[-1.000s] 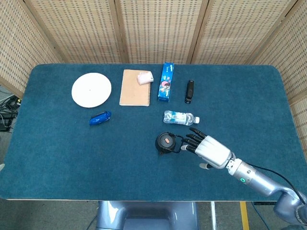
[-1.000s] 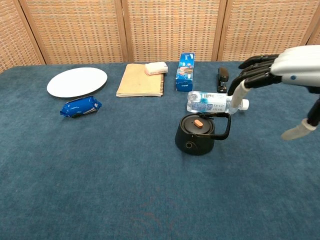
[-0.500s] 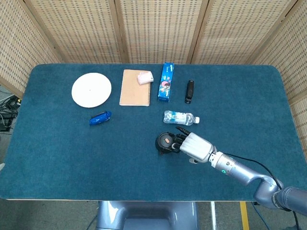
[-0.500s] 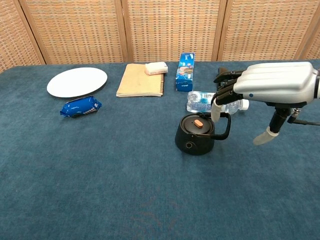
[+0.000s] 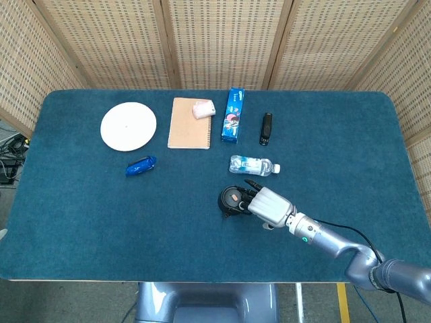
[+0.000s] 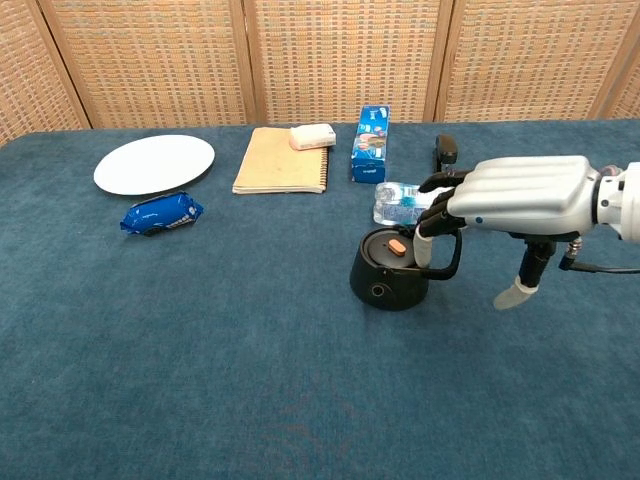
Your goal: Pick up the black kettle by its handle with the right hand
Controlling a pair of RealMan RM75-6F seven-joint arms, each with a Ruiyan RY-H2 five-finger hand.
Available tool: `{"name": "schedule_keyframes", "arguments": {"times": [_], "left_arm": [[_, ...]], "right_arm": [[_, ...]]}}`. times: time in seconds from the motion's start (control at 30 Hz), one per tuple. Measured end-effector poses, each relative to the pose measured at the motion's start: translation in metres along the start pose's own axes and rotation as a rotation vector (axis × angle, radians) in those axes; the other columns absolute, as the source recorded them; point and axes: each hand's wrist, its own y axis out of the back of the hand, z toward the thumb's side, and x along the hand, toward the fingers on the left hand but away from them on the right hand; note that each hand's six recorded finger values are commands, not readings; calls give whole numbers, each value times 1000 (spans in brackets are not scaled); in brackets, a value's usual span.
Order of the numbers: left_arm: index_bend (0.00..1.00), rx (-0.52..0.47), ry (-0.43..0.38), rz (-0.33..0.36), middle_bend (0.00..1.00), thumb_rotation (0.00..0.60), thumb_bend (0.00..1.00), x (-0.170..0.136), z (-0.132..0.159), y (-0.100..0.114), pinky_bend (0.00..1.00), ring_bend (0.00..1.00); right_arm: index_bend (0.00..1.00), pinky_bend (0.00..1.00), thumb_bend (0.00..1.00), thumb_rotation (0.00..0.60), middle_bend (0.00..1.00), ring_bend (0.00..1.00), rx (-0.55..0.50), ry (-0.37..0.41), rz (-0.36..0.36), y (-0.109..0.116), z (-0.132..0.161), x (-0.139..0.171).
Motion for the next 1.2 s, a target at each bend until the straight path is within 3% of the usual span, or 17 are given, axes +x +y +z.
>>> {"name": "schedule_keyframes", "arguments": {"times": [1.2], "left_arm": [[0,-19,-5,10,0,600,0,-2,-3,4,0,0]], "right_arm": [[475,0,0,600,494,397,163,18,104,-16,3,-5]]}}
